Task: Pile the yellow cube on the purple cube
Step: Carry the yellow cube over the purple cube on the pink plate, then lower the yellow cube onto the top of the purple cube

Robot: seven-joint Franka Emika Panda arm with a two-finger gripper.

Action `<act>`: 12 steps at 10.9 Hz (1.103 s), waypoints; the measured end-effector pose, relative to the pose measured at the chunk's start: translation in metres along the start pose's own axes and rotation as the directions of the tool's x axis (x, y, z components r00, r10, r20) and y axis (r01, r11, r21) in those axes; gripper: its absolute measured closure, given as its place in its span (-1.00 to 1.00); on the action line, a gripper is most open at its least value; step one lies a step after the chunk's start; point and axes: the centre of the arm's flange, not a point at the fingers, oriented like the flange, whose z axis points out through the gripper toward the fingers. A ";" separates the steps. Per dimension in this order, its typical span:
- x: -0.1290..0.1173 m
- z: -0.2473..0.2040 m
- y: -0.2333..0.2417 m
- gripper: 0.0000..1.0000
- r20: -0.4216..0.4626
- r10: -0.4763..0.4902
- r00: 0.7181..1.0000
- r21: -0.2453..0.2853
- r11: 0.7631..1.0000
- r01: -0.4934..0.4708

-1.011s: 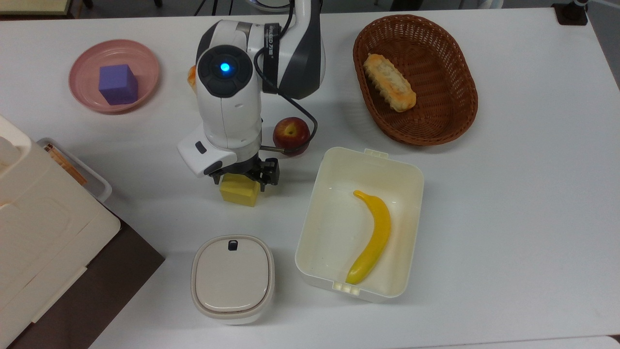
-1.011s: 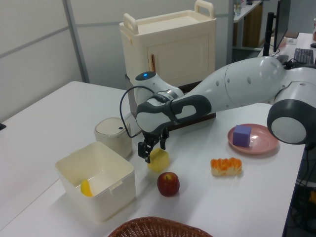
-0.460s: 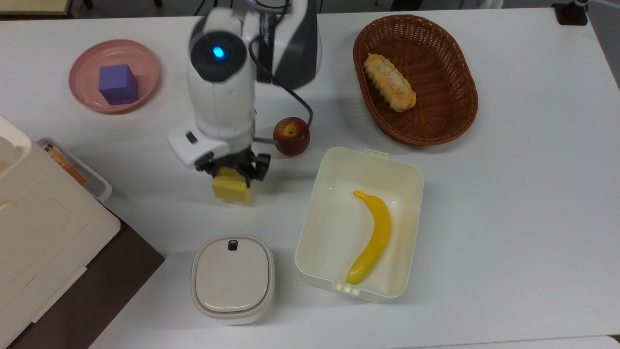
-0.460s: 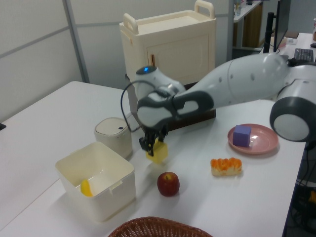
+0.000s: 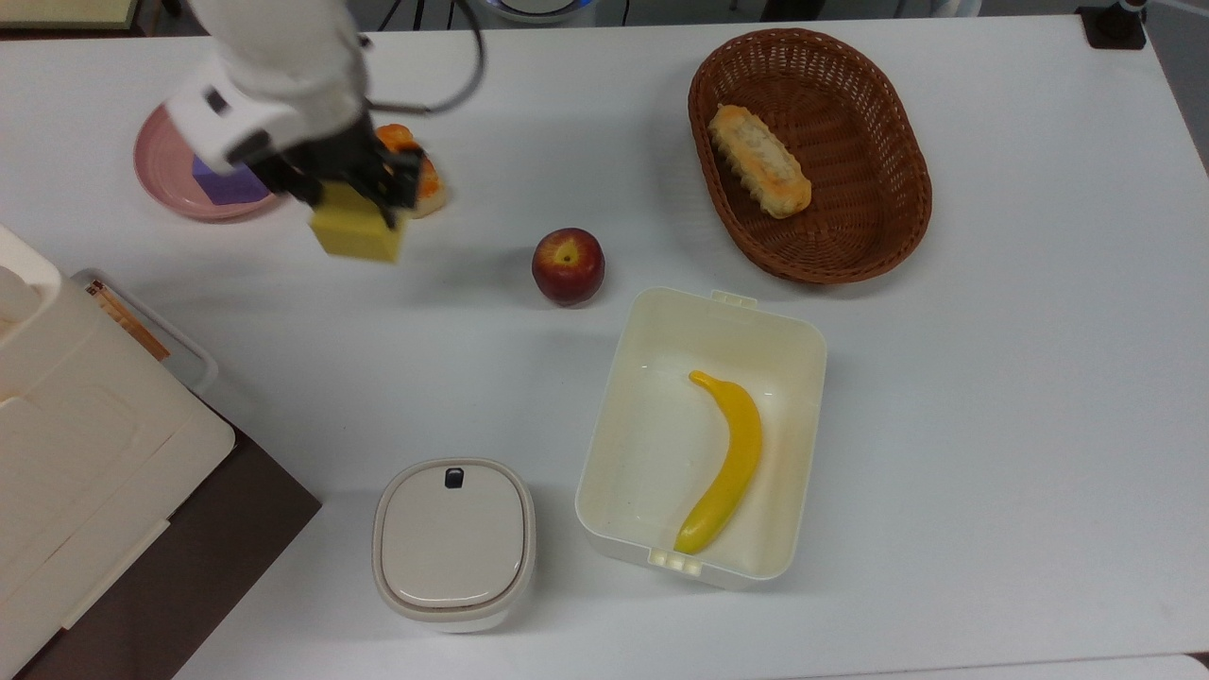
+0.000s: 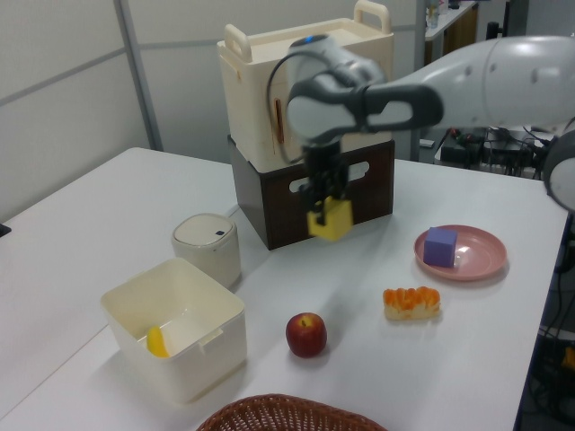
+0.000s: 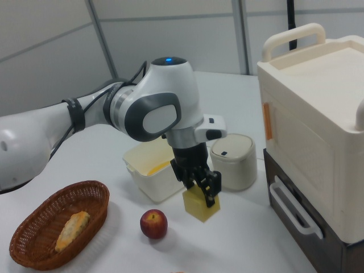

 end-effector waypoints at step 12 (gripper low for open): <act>-0.054 -0.017 0.123 -0.22 0.057 -0.124 0.991 0.009 0.992 0.124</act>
